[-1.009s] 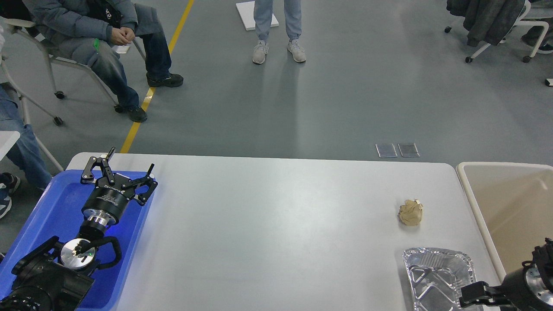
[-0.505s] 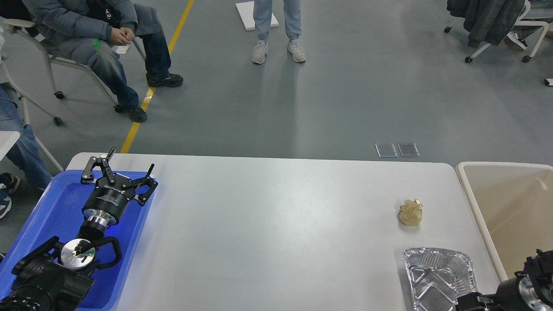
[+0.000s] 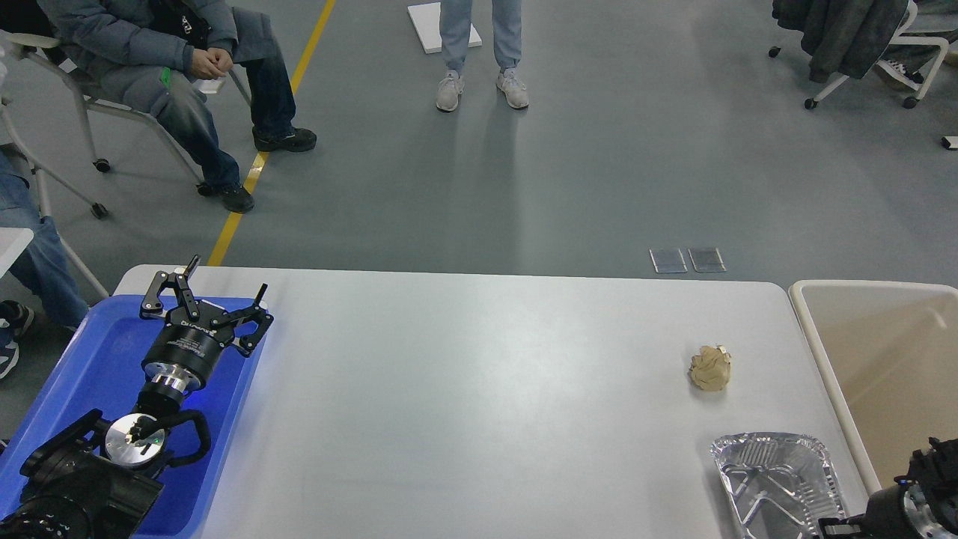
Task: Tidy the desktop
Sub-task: 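Grasp the edge of the silver foil tray with the right gripper, then lift the foil tray with the right gripper up over the bin, then lower the foil tray into the bin and release it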
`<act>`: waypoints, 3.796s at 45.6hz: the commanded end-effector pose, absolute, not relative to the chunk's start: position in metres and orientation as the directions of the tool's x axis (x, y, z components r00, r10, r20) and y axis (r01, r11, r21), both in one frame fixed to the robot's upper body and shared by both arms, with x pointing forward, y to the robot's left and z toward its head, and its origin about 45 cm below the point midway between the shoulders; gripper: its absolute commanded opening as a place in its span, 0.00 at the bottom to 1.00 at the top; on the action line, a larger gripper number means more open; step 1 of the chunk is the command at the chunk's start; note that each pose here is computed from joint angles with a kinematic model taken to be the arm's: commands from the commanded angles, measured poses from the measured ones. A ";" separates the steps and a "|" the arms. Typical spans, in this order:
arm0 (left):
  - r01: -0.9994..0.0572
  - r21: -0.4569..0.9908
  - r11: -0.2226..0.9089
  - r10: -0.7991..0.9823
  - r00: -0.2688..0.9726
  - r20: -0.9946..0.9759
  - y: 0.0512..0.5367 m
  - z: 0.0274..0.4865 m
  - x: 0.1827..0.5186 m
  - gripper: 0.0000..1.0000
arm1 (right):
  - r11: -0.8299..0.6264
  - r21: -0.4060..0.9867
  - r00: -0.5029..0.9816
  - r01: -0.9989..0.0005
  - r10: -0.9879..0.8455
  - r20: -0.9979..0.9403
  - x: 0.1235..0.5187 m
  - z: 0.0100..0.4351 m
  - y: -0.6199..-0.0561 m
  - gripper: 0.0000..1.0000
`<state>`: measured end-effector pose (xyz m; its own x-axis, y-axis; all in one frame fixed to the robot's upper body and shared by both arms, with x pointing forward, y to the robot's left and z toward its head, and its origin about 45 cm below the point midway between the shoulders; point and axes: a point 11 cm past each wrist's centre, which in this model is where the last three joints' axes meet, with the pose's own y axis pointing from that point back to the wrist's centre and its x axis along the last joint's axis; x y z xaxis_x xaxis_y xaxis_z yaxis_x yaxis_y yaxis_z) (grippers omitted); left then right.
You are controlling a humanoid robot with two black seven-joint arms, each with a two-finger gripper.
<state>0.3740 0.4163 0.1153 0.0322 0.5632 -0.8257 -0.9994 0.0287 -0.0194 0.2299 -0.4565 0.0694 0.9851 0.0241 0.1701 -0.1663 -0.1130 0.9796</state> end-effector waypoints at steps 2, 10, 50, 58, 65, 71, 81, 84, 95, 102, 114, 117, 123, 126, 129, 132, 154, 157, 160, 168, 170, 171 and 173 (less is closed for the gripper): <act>-0.999 -0.019 0.030 0.564 0.032 -0.825 0.416 0.115 0.374 1.00 | -0.087 0.983 0.986 -0.160 0.037 0.164 0.228 0.075 -0.467 0.00; -0.999 -0.018 0.031 0.564 0.032 -0.825 0.416 0.115 0.374 1.00 | -0.060 0.985 0.985 -0.161 0.055 0.165 0.233 0.091 -0.476 0.00; -0.999 -0.018 0.031 0.564 0.032 -0.825 0.416 0.115 0.374 1.00 | -0.147 0.981 0.990 -0.130 0.043 0.137 0.281 0.291 -0.418 0.00; -0.999 -0.018 0.031 0.564 0.032 -0.825 0.416 0.115 0.374 1.00 | -0.143 0.981 0.988 -0.128 0.067 0.139 0.298 0.340 -0.398 0.00; -0.999 -0.018 0.031 0.564 0.032 -0.825 0.416 0.115 0.374 1.00 | -0.132 0.967 0.971 -0.216 0.076 0.227 0.315 0.383 -0.383 0.00; -0.999 -0.018 0.031 0.564 0.032 -0.825 0.416 0.115 0.374 1.00 | -0.145 0.951 0.954 -0.272 0.088 0.286 0.324 0.408 -0.369 0.00; -0.999 -0.018 0.031 0.564 0.032 -0.825 0.416 0.115 0.374 1.00 | -0.172 0.917 0.917 -0.360 0.112 0.382 0.333 0.449 -0.345 0.00; -0.999 -0.018 0.031 0.564 0.032 -0.825 0.416 0.115 0.374 1.00 | -0.174 0.912 0.911 -0.372 0.118 0.395 0.335 0.455 -0.340 0.00; -0.999 -0.018 0.031 0.564 0.032 -0.825 0.416 0.115 0.374 1.00 | -0.166 0.911 0.908 -0.378 0.128 0.400 0.336 0.459 -0.338 0.00; -0.999 -0.018 0.031 0.564 0.032 -0.825 0.416 0.115 0.374 1.00 | -0.124 0.927 0.923 -0.355 0.112 0.368 0.339 0.443 -0.357 0.00; -0.999 -0.018 0.031 0.564 0.032 -0.825 0.416 0.115 0.374 1.00 | 0.021 0.912 0.907 -0.410 -0.094 0.410 0.363 0.424 -0.454 0.00; -0.999 -0.018 0.031 0.564 0.032 -0.825 0.416 0.115 0.374 1.00 | 0.042 0.911 0.901 -0.410 -0.137 0.412 0.363 0.417 -0.474 0.00; -0.999 -0.019 0.029 0.563 0.032 -0.826 0.416 0.115 0.374 1.00 | 0.070 0.918 0.891 -0.391 -0.220 0.397 0.352 0.398 -0.511 0.00; -0.999 -0.019 0.030 0.564 0.032 -0.825 0.416 0.115 0.374 1.00 | 0.096 0.918 0.881 -0.385 -0.257 0.396 0.347 0.391 -0.529 0.00; -0.999 -0.019 0.030 0.564 0.032 -0.825 0.416 0.115 0.374 1.00 | 0.120 0.916 0.869 -0.383 -0.290 0.401 0.342 0.386 -0.547 0.00; -0.999 -0.019 0.030 0.564 0.032 -0.825 0.416 0.115 0.374 1.00 | 0.147 0.916 0.859 -0.373 -0.319 0.401 0.335 0.380 -0.565 0.00; -0.999 -0.019 0.030 0.564 0.032 -0.825 0.416 0.115 0.374 1.00 | 0.212 0.937 0.851 -0.278 -0.398 0.343 0.291 0.299 -0.616 0.00; -0.999 -0.019 0.030 0.564 0.032 -0.825 0.416 0.115 0.374 1.00 | 0.234 0.921 0.846 -0.311 -0.374 0.381 0.289 0.284 -0.620 0.00; -0.999 -0.020 0.029 0.564 0.032 -0.825 0.416 0.115 0.374 1.00 | 0.236 0.902 0.833 -0.361 -0.353 0.425 0.295 0.268 -0.617 0.00; -0.999 -0.019 0.030 0.564 0.032 -0.825 0.416 0.115 0.374 1.00 | 0.256 0.864 0.803 -0.434 -0.324 0.500 0.296 0.229 -0.616 0.00; -0.999 -0.020 0.029 0.564 0.032 -0.825 0.416 0.115 0.374 1.00 | 0.266 0.856 0.800 -0.443 -0.314 0.512 0.296 0.222 -0.616 0.00; -0.999 -0.019 0.030 0.564 0.032 -0.825 0.416 0.115 0.374 1.00 | 0.268 0.852 0.796 -0.451 -0.310 0.519 0.297 0.218 -0.616 0.00; -0.999 -0.020 0.029 0.564 0.032 -0.825 0.416 0.115 0.374 1.00 | 0.276 0.843 0.789 -0.462 -0.306 0.533 0.296 0.210 -0.616 0.00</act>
<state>0.3740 0.4162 0.1153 0.0325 0.5640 -0.8251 -0.9994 0.0294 -0.0192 0.3001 -0.6131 0.2561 0.8253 -0.3425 0.4490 -0.3875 0.2351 0.8914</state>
